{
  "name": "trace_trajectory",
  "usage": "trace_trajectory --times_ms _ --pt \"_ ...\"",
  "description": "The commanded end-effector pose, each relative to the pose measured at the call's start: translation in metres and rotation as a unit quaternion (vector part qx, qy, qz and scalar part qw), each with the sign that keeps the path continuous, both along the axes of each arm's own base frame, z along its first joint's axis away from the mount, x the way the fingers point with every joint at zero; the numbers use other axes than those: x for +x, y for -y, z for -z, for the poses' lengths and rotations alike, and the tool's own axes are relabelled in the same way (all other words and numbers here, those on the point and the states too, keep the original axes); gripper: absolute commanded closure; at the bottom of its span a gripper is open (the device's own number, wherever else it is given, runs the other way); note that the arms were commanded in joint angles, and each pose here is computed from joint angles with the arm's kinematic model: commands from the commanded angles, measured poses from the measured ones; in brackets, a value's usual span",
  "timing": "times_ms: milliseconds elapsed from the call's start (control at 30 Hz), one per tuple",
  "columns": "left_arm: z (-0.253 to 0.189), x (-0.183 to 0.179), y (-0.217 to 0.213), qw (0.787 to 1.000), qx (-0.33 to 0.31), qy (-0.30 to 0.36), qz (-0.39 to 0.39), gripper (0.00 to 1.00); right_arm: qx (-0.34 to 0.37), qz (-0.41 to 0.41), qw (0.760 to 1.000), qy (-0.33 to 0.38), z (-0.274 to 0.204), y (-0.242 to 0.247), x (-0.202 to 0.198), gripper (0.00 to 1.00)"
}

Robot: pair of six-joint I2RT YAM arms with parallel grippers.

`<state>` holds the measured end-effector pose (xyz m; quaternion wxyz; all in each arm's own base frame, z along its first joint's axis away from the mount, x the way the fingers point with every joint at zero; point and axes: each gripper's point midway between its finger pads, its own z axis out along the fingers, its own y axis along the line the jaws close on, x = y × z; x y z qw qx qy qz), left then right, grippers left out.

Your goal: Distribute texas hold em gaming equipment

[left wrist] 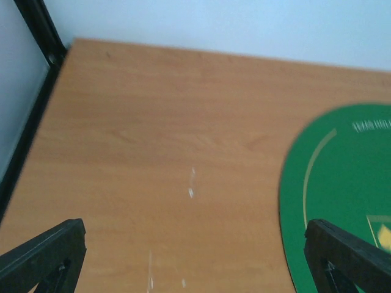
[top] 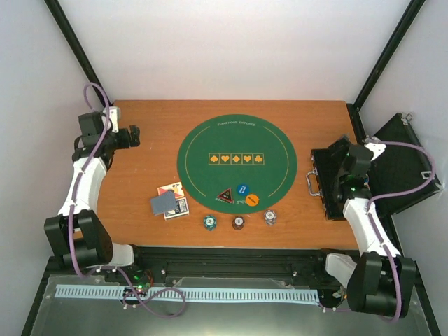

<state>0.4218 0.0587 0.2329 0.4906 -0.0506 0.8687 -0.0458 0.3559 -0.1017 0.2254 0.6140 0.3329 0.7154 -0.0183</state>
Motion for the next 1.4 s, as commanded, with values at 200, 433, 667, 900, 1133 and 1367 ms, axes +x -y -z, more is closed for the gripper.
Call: trace_trajectory --times_ms 200,433,667,900,1133,1367 --pt "0.010 -0.081 0.019 0.989 0.013 -0.140 0.047 0.00 -0.008 -0.300 0.940 -0.161 0.036 -0.171 -0.007 0.00" --pt "0.010 -0.097 0.015 0.988 0.032 -0.146 0.036 0.00 -0.074 -0.421 0.868 -0.253 0.073 -0.289 -0.060 0.00" --pt "0.030 -0.105 0.013 0.981 0.041 -0.186 0.040 0.00 -0.125 -0.501 0.791 -0.328 0.120 -0.376 -0.101 0.16" --pt "0.033 -0.112 0.031 0.977 0.017 -0.193 0.088 0.00 -0.129 -0.526 0.754 -0.371 0.159 -0.408 -0.114 0.30" --pt "0.035 -0.115 0.041 0.973 0.001 -0.199 0.116 0.00 -0.140 -0.530 0.739 -0.392 0.178 -0.414 -0.113 0.36" --pt "0.032 -0.116 0.048 0.973 -0.018 -0.196 0.124 0.00 -0.144 -0.521 0.734 -0.410 0.198 -0.412 -0.109 0.41"
